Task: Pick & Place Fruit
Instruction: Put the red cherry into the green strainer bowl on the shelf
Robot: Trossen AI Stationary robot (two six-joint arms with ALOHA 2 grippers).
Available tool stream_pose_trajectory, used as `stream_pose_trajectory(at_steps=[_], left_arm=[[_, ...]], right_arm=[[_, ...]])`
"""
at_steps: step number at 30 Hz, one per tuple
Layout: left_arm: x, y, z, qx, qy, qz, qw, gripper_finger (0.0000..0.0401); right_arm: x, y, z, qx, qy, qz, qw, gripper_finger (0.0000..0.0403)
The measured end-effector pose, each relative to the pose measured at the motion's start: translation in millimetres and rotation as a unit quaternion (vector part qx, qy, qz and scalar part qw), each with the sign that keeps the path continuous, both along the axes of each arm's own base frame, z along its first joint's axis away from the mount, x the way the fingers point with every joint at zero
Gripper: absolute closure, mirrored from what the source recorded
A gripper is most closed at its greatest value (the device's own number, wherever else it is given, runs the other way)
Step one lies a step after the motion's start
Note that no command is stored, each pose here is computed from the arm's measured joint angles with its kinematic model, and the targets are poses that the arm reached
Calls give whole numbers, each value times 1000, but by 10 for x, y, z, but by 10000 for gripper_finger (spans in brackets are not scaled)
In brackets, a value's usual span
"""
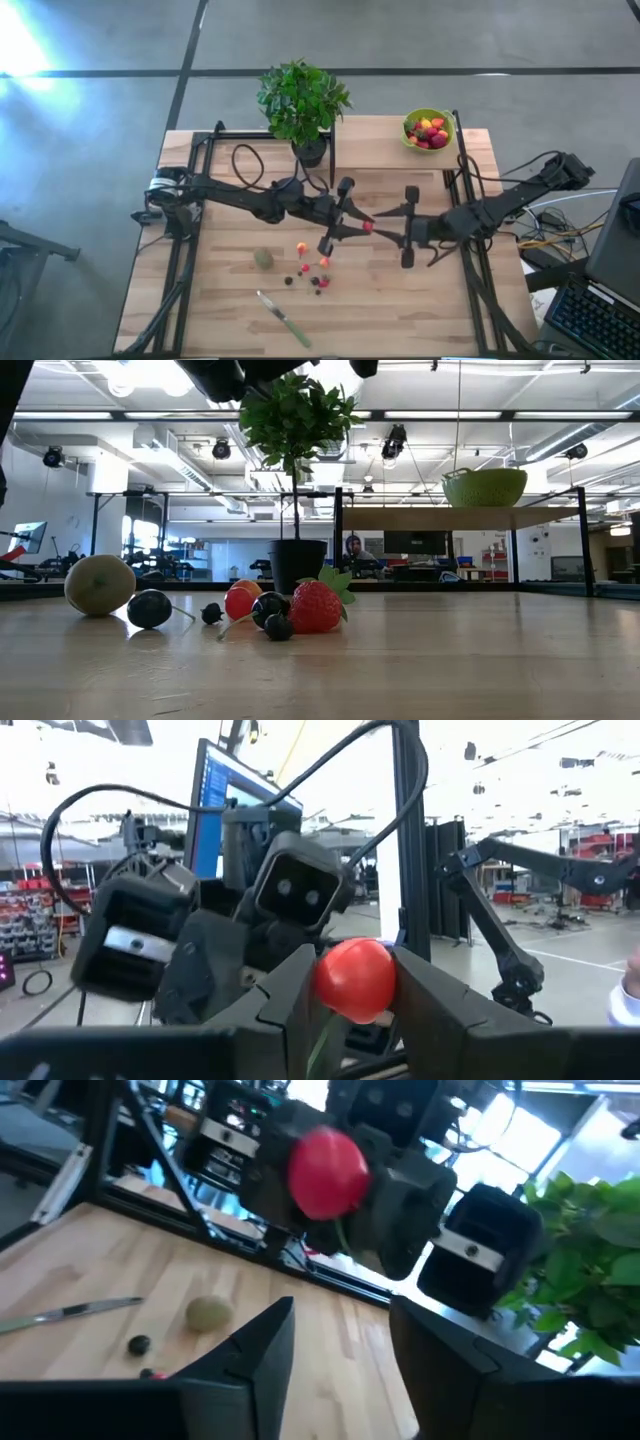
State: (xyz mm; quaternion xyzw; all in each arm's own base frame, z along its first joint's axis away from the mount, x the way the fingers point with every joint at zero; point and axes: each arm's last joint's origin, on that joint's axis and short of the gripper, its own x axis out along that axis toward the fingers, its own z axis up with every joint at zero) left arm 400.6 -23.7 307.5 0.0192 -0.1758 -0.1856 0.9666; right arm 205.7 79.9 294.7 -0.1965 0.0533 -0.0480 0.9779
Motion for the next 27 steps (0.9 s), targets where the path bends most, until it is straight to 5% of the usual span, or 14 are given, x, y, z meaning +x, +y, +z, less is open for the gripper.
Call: stream_pose_trajectory(at_steps=[13,27], left_arm=[[-17,31,47,6,-29,10,1000,278],[-13,52,41,8,-27,14,1000,277]], right_arm=[[208,-117,0,0,-27,-39,999,213],[301,-80,77,15,-34,-34,999,272]])
